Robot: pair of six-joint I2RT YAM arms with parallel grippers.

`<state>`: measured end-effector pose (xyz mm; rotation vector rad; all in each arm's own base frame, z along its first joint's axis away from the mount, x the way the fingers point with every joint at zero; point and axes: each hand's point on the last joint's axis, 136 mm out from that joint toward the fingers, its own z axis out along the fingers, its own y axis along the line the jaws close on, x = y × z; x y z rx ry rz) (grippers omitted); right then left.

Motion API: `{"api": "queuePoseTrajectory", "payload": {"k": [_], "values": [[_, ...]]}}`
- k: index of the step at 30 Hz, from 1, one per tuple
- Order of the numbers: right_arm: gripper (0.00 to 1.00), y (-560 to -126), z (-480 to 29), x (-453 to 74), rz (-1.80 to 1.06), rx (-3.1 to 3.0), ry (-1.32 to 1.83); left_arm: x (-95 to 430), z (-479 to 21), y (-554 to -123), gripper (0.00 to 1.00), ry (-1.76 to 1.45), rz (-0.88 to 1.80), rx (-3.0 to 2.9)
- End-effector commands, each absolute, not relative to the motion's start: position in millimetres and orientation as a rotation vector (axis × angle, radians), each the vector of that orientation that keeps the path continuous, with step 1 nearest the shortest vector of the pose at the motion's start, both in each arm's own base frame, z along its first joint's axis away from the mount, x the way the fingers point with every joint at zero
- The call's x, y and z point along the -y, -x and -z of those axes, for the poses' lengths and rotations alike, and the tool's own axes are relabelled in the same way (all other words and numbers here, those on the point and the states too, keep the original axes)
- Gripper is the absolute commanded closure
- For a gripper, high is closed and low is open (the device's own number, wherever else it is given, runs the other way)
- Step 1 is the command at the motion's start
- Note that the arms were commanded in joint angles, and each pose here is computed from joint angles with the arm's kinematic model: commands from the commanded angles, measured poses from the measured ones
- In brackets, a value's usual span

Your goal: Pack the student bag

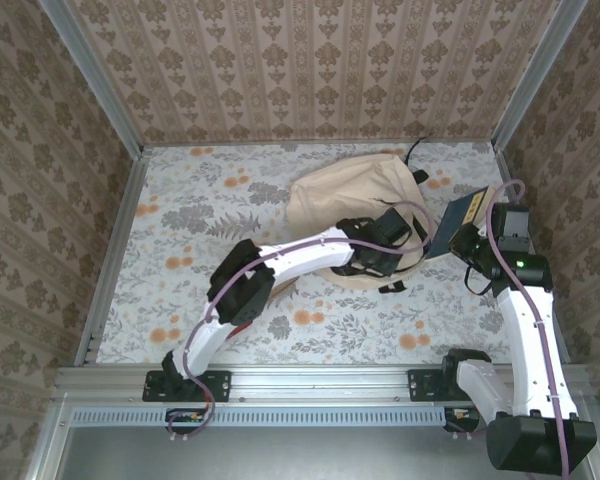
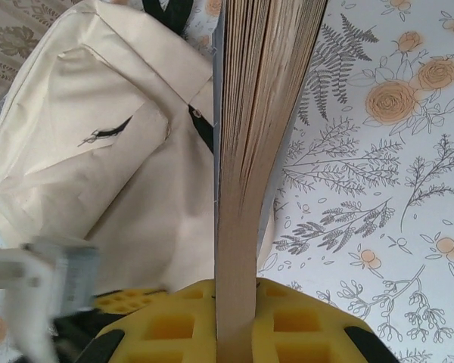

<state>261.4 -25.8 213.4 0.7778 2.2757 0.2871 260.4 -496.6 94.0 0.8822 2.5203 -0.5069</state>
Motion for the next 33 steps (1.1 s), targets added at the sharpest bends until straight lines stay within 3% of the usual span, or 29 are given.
{"api": "queuePoseTrajectory", "payload": {"k": [1, 10, 15, 23, 33], "values": [[0.96, -258.7, -239.6, 17.4, -0.338, -2.240, -0.699, 474.0, -177.0, -295.5, 1.00, -0.792, 0.578, -2.366], [0.99, -250.0, -246.5, -26.2, -0.633, -2.278, -0.589, 438.4, -262.3, -355.1, 1.00, -0.585, 0.705, -2.147], [1.00, -248.9, -234.8, -52.1, -0.841, -2.282, -0.575, 441.1, -302.2, -360.5, 1.00, -0.579, 0.800, -2.008], [1.00, -263.7, -214.4, -78.7, -1.033, -2.295, -0.558, 445.3, -313.6, -347.7, 1.00, -0.613, 0.886, -1.961], [1.00, -320.4, -203.1, -105.0, -1.106, -2.294, -0.497, 434.2, -319.9, -339.1, 1.00, -0.599, 0.896, -1.962]]}}
